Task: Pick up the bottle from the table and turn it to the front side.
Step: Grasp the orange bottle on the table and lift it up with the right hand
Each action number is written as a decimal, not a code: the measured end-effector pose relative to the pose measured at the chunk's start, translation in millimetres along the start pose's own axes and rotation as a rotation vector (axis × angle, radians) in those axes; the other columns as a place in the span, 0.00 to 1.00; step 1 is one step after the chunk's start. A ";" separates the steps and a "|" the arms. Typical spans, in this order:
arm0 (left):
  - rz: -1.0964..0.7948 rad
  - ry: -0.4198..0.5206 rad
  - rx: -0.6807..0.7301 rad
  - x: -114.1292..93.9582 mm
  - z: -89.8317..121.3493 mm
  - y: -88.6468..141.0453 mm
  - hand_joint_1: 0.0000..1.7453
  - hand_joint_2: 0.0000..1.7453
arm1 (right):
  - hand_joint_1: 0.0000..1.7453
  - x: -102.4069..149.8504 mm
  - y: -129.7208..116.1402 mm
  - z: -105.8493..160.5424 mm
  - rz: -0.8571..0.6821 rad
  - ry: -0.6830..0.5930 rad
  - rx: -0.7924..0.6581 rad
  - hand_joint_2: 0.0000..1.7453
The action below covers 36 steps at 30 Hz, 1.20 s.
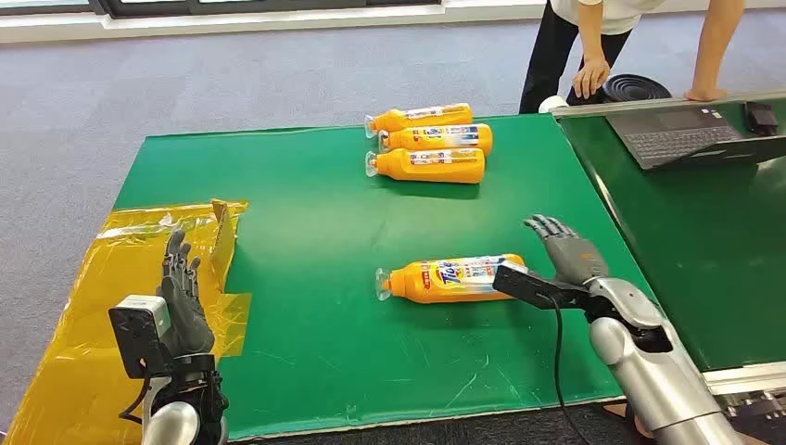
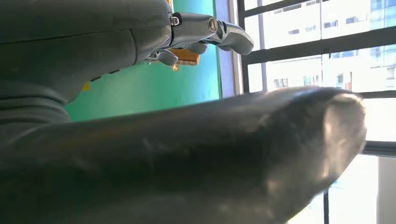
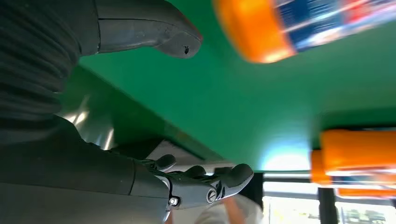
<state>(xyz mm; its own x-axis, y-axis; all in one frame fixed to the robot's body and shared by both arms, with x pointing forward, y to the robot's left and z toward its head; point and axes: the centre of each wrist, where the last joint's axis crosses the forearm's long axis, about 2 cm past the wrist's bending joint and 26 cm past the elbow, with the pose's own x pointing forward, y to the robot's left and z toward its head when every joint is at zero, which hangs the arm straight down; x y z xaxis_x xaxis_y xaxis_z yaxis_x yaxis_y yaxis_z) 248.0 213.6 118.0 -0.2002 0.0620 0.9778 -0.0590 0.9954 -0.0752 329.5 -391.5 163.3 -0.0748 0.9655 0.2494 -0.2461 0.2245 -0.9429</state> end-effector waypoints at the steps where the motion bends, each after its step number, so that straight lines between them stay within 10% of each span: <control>1: -0.001 0.004 -0.001 -0.9 1.1 0.0 0.00 0.00 | 0.00 -4.6 -2.3 1.4 0.022 0.011 0.000 1.00; 14: -0.022 0.053 -0.014 -12.5 11.4 5.4 0.00 0.00 | 0.00 -35.4 -6.3 16.4 -0.020 -0.003 0.122 1.00; 36: 0.001 0.078 -0.010 -19.3 13.3 7.0 0.00 0.00 | 0.00 10.9 -7.3 -47.1 -0.125 -0.188 0.138 1.00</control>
<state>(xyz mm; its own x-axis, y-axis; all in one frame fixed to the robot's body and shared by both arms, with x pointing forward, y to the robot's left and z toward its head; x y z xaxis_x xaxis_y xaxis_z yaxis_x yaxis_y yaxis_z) 238.5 218.4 96.0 -0.1238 0.0685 0.9899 -0.0493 0.9960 -0.0751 376.0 -376.4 162.5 -0.2109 0.8870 0.4109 -0.3935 0.3077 -0.8663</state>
